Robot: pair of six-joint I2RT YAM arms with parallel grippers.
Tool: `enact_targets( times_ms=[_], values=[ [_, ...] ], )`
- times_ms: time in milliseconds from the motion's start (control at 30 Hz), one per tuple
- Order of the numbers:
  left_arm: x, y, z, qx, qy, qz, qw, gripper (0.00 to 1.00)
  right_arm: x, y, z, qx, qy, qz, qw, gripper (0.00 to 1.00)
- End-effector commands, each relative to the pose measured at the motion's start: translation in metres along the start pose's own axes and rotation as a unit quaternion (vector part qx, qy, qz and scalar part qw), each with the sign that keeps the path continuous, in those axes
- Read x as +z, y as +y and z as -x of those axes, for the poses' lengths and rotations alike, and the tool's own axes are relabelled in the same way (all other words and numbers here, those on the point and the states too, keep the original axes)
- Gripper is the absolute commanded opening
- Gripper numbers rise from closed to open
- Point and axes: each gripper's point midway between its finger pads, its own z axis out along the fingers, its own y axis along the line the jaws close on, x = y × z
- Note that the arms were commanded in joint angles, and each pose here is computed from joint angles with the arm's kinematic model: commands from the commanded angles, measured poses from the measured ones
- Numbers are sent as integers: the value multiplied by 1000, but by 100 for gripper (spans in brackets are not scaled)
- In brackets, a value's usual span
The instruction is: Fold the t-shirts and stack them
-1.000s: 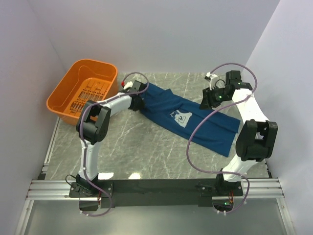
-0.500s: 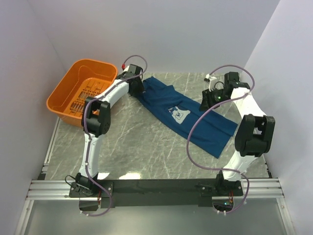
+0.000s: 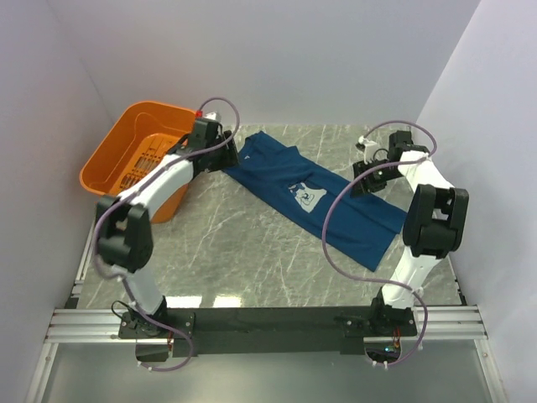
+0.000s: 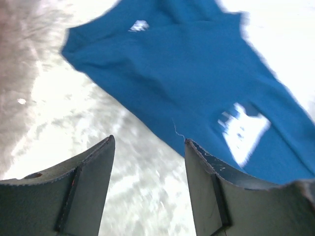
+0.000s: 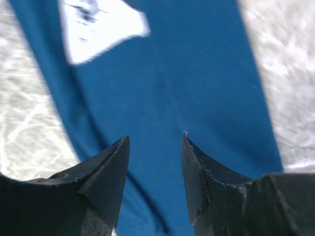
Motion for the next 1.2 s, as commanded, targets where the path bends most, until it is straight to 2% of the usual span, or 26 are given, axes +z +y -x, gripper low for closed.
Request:
enact_targets(
  times_ms=[0, 67, 100, 133, 200, 233, 267, 333, 500, 533, 967, 1033, 1100, 1133, 1167],
  values=[
    [-49, -38, 14, 37, -43, -102, 993, 64, -4, -34, -2, 8, 8, -39, 999, 54],
    [-86, -47, 24, 45, -79, -131, 987, 65, -8, -45, -6, 9, 16, -54, 998, 55],
    [-91, -41, 9, 48, -70, -135, 987, 65, -5, -49, -11, 14, 25, -54, 998, 55],
    [-118, -47, 15, 55, -95, -155, 982, 66, -6, -54, -11, 13, 29, -59, 998, 55],
    [-129, -35, -2, 59, -97, -154, 982, 72, -4, -65, -18, 15, 43, -73, 996, 55],
    [-151, -36, 0, 59, -119, -166, 977, 75, -4, -69, -18, 12, 45, -80, 996, 55],
    [-157, -33, -6, 54, -119, -169, 977, 77, -5, -73, -19, 9, 48, -86, 995, 55],
    [-172, -26, -26, 49, -117, -185, 975, 78, -4, -84, -23, 9, 61, -102, 993, 56],
    [-177, -11, -74, 8, -87, -209, 974, 78, -7, -106, -27, 6, 74, -124, 989, 56],
    [-183, -13, -74, 5, -98, -223, 970, 78, -8, -110, -25, 5, 75, -129, 989, 56],
    [-171, -14, -122, -37, -27, -272, 961, 77, 9, -99, -55, 15, 124, -59, 990, 46],
    [-171, -16, -127, -43, -18, -281, 959, 77, 9, -101, -60, 18, 132, -63, 989, 43],
    [-167, -15, -134, -49, -7, -281, 959, 77, 8, -106, -63, 22, 134, -72, 988, 35],
    [-169, -20, -133, -49, -10, -289, 956, 77, 7, -109, -63, 29, 132, -76, 988, 29],
    [-167, -20, -137, -51, -6, -289, 956, 78, 5, -111, -65, 35, 130, -78, 988, 18]
  ],
)
